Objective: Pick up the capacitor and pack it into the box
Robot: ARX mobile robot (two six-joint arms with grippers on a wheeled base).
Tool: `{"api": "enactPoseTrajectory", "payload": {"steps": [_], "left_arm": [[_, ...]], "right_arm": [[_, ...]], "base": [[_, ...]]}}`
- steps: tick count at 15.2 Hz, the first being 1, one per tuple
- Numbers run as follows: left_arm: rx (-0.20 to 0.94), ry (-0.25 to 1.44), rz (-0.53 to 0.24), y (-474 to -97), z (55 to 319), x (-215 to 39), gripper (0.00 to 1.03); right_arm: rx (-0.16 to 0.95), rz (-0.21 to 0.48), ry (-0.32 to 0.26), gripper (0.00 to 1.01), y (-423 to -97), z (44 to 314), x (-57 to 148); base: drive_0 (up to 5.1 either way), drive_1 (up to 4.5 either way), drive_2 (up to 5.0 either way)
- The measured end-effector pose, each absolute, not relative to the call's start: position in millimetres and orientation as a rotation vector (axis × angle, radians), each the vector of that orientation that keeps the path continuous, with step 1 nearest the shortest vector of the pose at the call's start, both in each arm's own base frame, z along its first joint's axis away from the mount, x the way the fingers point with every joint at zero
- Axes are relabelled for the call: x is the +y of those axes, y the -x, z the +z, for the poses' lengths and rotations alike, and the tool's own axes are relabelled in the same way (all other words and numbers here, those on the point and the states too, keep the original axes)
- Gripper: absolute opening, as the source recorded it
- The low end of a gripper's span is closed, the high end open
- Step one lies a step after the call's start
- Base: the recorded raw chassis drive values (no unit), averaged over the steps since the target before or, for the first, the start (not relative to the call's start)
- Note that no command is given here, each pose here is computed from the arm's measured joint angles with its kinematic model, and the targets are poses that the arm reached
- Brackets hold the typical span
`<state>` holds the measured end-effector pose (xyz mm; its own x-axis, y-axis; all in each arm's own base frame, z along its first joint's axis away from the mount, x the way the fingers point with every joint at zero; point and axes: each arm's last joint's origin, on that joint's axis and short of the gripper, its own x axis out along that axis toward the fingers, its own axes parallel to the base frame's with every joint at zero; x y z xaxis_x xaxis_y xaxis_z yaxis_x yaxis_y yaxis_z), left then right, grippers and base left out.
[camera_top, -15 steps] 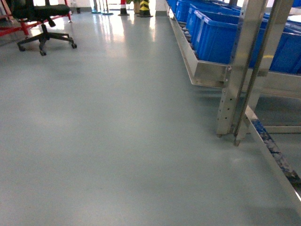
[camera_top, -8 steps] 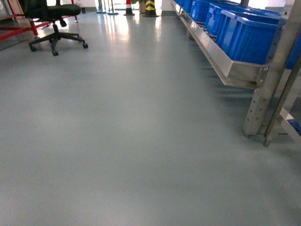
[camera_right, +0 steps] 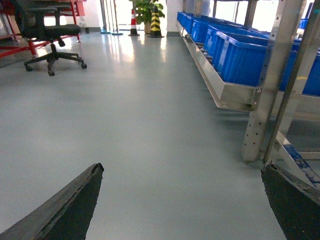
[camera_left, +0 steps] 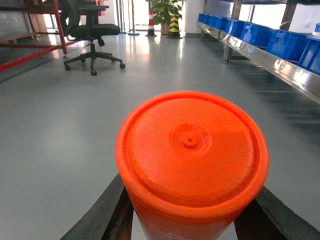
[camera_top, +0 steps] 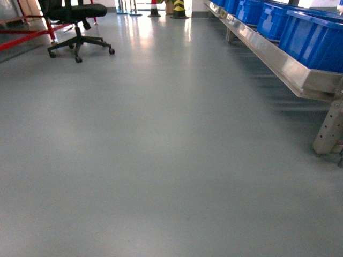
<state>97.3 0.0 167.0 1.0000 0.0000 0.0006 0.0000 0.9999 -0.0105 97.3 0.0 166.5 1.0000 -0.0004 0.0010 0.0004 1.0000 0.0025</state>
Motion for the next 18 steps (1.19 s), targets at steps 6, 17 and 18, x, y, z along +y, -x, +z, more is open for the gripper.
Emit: {"api": "enactPoseTrajectory", "payload": {"steps": [6,17,18], "left_arm": [[0.000,0.010,0.001,-97.3,167.0,0.0,0.44],[0.000,0.010,0.000,-97.3,166.8,0.0,0.44],[0.000,0.010,0.000,-97.3,166.9,0.0,0.44]], "right_arm": [[-0.001,0.000,-0.002,0.98,-97.3,166.5,0.0],[-0.002,0.000,-0.002,0.98,-97.3,166.7,0.0],[-0.003,0.000,-0.002,0.98,-97.3,166.7,0.0]], "base": [[-5.0,2.41,2.4],[-5.1,2.39,2.4],[-5.0,2.50,2.5]]}}
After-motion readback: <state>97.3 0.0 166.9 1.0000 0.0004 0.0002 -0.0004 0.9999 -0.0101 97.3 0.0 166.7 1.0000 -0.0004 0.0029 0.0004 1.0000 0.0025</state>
